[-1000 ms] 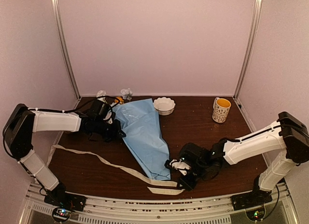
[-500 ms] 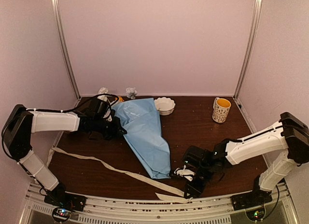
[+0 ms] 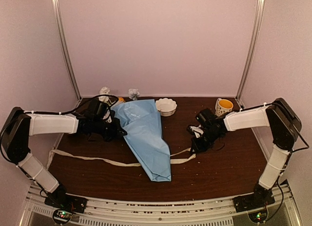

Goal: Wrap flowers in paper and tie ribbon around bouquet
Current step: Place the folded bouquet on the ribbon, then place the right side of the ribbon on the folded bouquet, then pick up the left side of the ribbon at the corner of the board, then cross the ribbon over the folded bouquet.

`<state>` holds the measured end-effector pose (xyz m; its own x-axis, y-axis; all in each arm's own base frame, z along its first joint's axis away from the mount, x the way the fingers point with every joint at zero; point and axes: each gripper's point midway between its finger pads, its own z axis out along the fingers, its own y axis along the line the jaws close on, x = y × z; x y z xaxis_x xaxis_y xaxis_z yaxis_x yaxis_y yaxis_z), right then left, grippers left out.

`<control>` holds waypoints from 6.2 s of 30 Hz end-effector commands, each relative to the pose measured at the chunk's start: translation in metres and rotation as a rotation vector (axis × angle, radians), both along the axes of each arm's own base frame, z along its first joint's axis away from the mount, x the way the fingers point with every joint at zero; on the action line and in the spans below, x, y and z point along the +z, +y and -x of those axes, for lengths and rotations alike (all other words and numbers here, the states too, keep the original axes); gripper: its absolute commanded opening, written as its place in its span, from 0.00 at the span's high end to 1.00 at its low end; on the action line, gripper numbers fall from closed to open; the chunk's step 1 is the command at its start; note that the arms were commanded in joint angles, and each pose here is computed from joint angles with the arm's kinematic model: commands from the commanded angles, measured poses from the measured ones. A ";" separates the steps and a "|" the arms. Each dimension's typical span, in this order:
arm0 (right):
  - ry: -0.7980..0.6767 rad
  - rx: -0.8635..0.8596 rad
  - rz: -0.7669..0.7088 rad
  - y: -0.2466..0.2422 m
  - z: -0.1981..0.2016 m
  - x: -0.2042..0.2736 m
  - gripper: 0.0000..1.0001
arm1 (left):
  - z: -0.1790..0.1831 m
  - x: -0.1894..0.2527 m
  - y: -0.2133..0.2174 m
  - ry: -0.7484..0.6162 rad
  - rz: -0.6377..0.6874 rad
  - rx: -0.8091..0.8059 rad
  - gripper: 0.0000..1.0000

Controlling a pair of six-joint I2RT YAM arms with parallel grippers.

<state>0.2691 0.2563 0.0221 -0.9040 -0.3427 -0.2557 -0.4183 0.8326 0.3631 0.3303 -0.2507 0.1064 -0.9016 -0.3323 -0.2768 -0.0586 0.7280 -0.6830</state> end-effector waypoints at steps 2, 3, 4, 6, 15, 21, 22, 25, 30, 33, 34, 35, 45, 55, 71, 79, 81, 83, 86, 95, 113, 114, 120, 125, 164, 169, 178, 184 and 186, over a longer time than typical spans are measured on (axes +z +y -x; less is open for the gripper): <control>-0.189 -0.220 -0.027 -0.040 -0.091 0.055 1.00 | 0.001 0.003 0.002 -0.049 0.000 -0.035 1.00; -0.230 -0.253 -0.030 -0.050 -0.103 0.072 1.00 | 0.003 -0.001 0.002 -0.050 -0.016 -0.058 1.00; -0.269 -0.286 -0.030 -0.061 -0.112 0.087 1.00 | 0.004 -0.004 -0.001 -0.062 -0.029 -0.097 1.00; -0.344 -0.336 -0.024 -0.082 -0.126 0.115 1.00 | 0.006 -0.014 -0.007 -0.062 -0.085 -0.194 1.00; -0.608 -0.363 -0.080 -0.112 -0.121 0.227 1.00 | 0.011 -0.040 -0.007 -0.033 -0.223 -0.345 1.00; -0.760 -0.208 -0.219 -0.072 -0.091 0.281 1.00 | 0.024 -0.052 -0.018 -0.019 -0.217 -0.406 1.00; -0.764 -0.141 -0.255 -0.051 -0.083 0.283 1.00 | 0.024 -0.055 -0.020 -0.014 -0.220 -0.413 1.00; -0.768 0.064 -0.316 0.006 -0.057 0.294 1.00 | 0.027 -0.064 -0.024 -0.002 -0.228 -0.432 1.00; -0.810 0.176 -0.549 0.056 -0.036 0.363 1.00 | 0.029 -0.073 -0.023 0.011 -0.249 -0.437 1.00; -0.782 0.227 -0.632 0.088 -0.025 0.362 1.00 | 0.030 -0.077 -0.023 0.014 -0.249 -0.434 1.00; -0.749 0.247 -0.633 0.102 -0.021 0.350 1.00 | 0.030 -0.077 -0.022 0.015 -0.248 -0.431 1.00; -0.704 0.275 -0.630 0.118 -0.016 0.335 1.00 | 0.030 -0.078 -0.022 0.017 -0.246 -0.429 1.00; -0.299 0.393 -0.469 0.215 0.013 0.171 1.00 | 0.031 -0.077 -0.020 0.016 -0.251 -0.426 1.00; -0.102 0.322 -0.158 0.208 -0.003 0.051 1.00 | 0.032 -0.071 -0.018 0.027 -0.263 -0.418 1.00; -0.057 0.275 -0.112 0.198 -0.002 0.018 1.00 | 0.012 -0.014 0.028 -0.038 -0.387 -0.202 0.30; -0.078 0.278 -0.140 0.202 -0.002 0.023 1.00 | 0.055 -0.002 0.127 0.094 -0.427 0.223 0.32; -0.090 0.278 -0.145 0.202 -0.003 0.025 1.00 | 0.077 -0.008 0.153 0.159 -0.432 0.327 0.32; -0.104 0.278 -0.152 0.203 -0.004 0.029 1.00 | 0.100 -0.009 0.177 0.213 -0.463 0.438 0.31; -0.125 0.279 -0.167 0.204 -0.005 0.034 1.00 | 0.132 -0.009 0.207 0.315 -0.502 0.634 0.35; -0.126 0.296 -0.197 0.203 0.001 0.038 1.00 | 0.174 -0.015 0.256 0.568 -0.629 1.040 0.13; -0.123 0.311 -0.200 0.196 0.008 0.037 1.00 | 0.174 -0.098 0.276 0.870 -0.508 1.213 0.12; -0.122 0.310 -0.199 0.195 0.007 0.037 1.00 | 0.171 -0.096 0.277 0.869 -0.509 1.211 0.14; -0.116 0.315 -0.203 0.197 0.008 0.038 1.00 | 0.175 -0.102 0.272 0.866 -0.452 1.236 0.63; -0.117 0.321 -0.196 0.197 0.007 0.039 1.00 | 0.176 -0.104 0.272 0.835 -0.426 1.239 0.97; -0.014 0.057 -0.563 0.225 -0.066 0.101 1.00 | 0.020 0.167 -0.076 -0.866 -0.260 -0.286 1.00; 0.009 -0.004 -0.589 0.219 -0.078 0.096 0.97 | 0.016 0.159 -0.090 -0.907 -0.268 -0.329 1.00; 0.054 -0.017 -0.590 0.216 -0.072 0.090 0.84 | -0.003 0.100 -0.109 -0.758 -0.345 -0.377 1.00; 0.012 -0.056 -0.639 0.194 -0.071 0.114 0.75 | -0.012 0.074 -0.097 -0.671 -0.359 -0.336 1.00; 0.002 -0.065 -0.659 0.189 -0.069 0.121 0.74 | -0.014 0.068 -0.094 -0.648 -0.346 -0.327 1.00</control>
<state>0.3306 0.4527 0.0937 -0.9414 -0.1300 -0.3111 -0.3314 0.5270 0.7826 0.3347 -0.3495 0.1763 -0.5382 0.1791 -0.8236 0.5593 0.8069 -0.1901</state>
